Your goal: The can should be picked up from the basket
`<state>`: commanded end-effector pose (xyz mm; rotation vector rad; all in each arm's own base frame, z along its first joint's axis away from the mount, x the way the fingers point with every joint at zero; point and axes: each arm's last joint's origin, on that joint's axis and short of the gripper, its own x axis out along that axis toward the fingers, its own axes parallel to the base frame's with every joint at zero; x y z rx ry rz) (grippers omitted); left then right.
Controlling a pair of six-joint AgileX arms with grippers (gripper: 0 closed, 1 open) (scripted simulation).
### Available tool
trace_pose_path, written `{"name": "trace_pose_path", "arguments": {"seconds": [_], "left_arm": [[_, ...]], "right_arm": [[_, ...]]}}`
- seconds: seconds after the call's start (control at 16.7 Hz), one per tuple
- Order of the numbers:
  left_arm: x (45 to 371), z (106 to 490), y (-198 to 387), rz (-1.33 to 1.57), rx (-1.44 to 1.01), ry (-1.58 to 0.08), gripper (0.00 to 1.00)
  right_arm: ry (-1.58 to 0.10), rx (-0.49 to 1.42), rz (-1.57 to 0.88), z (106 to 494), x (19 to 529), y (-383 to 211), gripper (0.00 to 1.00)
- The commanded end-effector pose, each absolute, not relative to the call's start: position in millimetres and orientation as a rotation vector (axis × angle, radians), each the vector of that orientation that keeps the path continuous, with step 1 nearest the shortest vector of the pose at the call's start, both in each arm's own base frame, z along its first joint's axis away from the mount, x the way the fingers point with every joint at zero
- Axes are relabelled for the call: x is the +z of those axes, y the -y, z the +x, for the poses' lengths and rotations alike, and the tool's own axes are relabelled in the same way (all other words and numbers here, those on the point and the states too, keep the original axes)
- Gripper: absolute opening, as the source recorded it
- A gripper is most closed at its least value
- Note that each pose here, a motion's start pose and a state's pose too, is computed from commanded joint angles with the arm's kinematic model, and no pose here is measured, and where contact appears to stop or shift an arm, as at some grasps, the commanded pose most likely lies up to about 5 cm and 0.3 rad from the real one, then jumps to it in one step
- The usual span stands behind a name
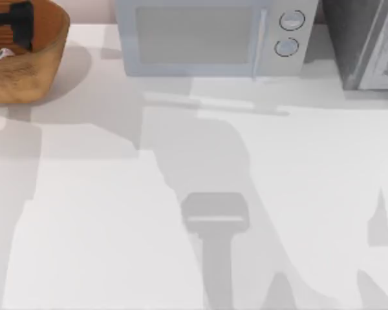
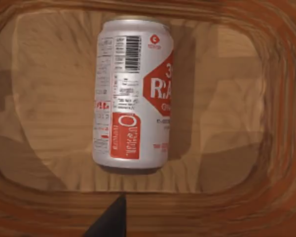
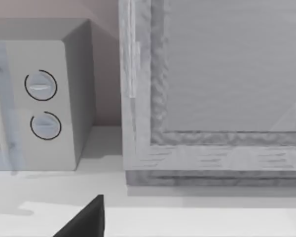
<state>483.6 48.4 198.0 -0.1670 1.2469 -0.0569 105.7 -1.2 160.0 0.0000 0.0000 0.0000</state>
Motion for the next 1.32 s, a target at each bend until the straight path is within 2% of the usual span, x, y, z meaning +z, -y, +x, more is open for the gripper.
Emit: {"name": "trace_pose_path", "arguments": {"seconds": [0.3, 1.02, 1.32], "left_arm": [[178, 512, -65, -0.141, -0.078, -1.309, 1.00], [187, 524, -72, -0.084, -0.099, -1.260, 1.00], [146, 536, -71, -0.089, -0.093, -1.268, 1.00]], "right_arm": [[0.000, 0.000, 0.000, 106, 160, 1, 1.00], [0.000, 0.000, 0.000, 106, 160, 1, 1.00], [0.000, 0.000, 0.000, 106, 160, 1, 1.00]]}}
